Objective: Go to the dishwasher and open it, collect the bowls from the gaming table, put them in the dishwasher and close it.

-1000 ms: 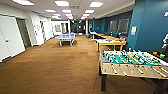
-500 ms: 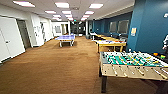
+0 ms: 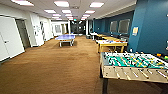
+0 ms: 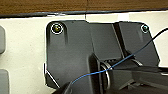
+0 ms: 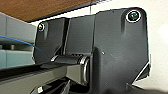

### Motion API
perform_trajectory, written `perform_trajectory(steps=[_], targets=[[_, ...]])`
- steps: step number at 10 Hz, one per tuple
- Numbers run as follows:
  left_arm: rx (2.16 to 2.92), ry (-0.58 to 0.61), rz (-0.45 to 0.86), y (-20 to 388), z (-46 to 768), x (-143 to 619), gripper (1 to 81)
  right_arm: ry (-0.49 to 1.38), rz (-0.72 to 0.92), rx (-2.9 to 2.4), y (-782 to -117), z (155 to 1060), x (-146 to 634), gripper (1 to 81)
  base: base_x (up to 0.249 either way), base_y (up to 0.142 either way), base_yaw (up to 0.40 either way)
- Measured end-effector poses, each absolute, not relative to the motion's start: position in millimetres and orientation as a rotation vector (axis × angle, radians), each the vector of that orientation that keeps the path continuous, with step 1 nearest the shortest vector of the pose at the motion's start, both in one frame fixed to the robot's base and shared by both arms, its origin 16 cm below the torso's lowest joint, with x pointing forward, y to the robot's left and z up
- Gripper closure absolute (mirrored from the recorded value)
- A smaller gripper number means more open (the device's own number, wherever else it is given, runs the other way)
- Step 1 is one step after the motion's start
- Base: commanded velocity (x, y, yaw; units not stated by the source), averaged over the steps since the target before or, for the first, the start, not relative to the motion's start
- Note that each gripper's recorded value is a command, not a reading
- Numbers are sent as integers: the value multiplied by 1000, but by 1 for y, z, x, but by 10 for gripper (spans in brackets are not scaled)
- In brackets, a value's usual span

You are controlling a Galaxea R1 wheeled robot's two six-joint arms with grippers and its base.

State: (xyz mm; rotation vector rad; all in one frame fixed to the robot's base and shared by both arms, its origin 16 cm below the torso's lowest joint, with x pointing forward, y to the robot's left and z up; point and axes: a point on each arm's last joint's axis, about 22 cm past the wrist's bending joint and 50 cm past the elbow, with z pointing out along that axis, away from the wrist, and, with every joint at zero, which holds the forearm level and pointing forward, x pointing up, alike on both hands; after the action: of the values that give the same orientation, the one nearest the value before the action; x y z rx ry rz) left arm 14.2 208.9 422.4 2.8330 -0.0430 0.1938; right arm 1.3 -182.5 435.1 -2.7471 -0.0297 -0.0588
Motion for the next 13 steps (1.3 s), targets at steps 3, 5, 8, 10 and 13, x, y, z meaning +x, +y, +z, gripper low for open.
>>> perform_trajectory(steps=[3,5,8,10,13], targets=[[2832,-44,203,209,423,18,10,-30,-64,-2746,-181,435,4,10,168,0,0],[2832,-40,203,209,423,18,10,-31,-65,-2744,-180,436,4,10,167,0,0],[2833,-36,202,209,423,18,10,-31,-65,-2743,-179,436,4,10,165,0,0],[2833,-32,202,209,423,19,10,-31,-65,-2743,-179,436,4,10,166,0,0],[2836,-29,200,211,422,16,10,-31,-67,-2744,-180,435,3,10,166,0,0]])
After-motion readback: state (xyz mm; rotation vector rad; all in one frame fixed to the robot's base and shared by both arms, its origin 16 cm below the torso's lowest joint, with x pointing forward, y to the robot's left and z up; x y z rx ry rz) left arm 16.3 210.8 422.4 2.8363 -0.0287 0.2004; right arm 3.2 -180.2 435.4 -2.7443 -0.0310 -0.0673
